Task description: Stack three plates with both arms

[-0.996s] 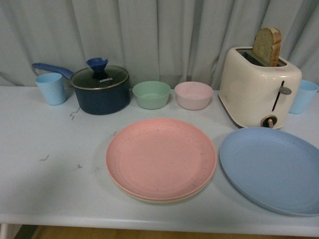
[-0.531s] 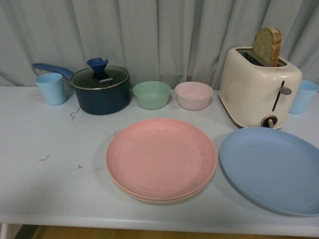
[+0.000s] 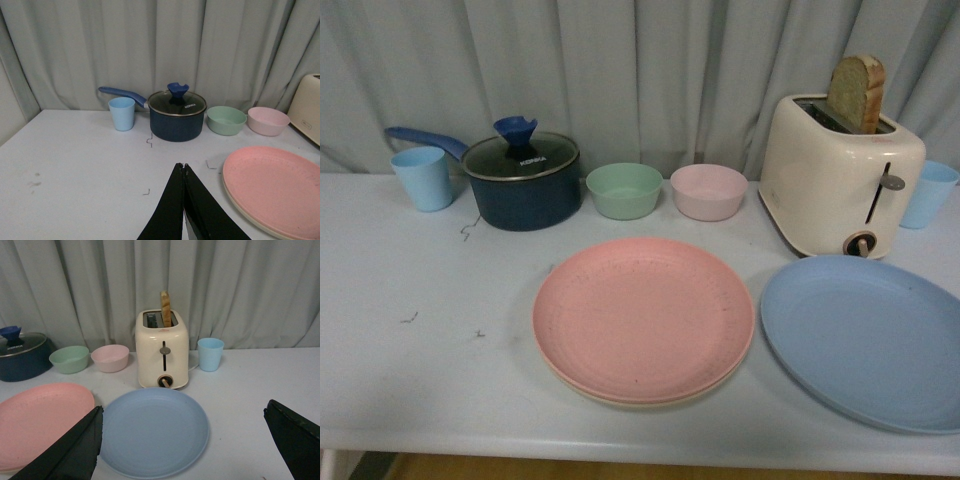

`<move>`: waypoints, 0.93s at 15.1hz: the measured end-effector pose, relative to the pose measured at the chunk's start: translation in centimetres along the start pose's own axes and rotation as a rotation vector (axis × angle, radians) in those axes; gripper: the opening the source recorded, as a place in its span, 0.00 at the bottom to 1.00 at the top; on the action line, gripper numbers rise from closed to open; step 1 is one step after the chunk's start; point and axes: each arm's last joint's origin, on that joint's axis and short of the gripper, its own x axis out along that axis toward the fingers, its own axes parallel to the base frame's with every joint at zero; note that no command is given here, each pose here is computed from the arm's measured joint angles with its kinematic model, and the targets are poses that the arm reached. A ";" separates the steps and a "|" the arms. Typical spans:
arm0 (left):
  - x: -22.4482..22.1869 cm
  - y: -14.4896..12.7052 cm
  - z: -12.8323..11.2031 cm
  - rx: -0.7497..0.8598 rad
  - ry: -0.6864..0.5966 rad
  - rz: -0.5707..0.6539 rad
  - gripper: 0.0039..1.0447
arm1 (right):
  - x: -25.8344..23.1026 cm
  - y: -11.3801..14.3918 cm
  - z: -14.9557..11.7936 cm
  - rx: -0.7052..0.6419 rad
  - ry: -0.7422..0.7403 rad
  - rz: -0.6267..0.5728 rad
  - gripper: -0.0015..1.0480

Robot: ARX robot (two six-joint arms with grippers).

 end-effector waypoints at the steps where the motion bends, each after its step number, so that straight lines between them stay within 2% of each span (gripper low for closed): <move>1: -0.1 0.0 0.0 0.000 -0.003 0.000 0.01 | 0.0 0.0 0.0 0.000 0.000 0.000 0.94; 7: -0.7 0.0 -0.1 0.000 0.001 0.000 0.01 | 0.0 0.0 0.0 0.000 0.000 0.000 0.94; 8: -1.3 0.0 -0.7 0.000 0.055 -0.002 0.01 | 0.0 0.0 0.0 0.000 0.000 0.000 0.94; 10: -1.7 0.0 0.0 0.000 -0.016 -0.002 0.01 | 0.0 0.0 0.0 0.000 0.000 0.000 0.94; 13: -1.7 0.0 -0.3 0.000 0.003 0.002 0.02 | 0.0 0.0 0.0 0.000 0.000 0.000 0.94; 14: -1.7 0.0 -0.3 0.000 0.008 0.001 0.09 | 0.0 0.0 0.0 0.000 -0.001 0.000 0.94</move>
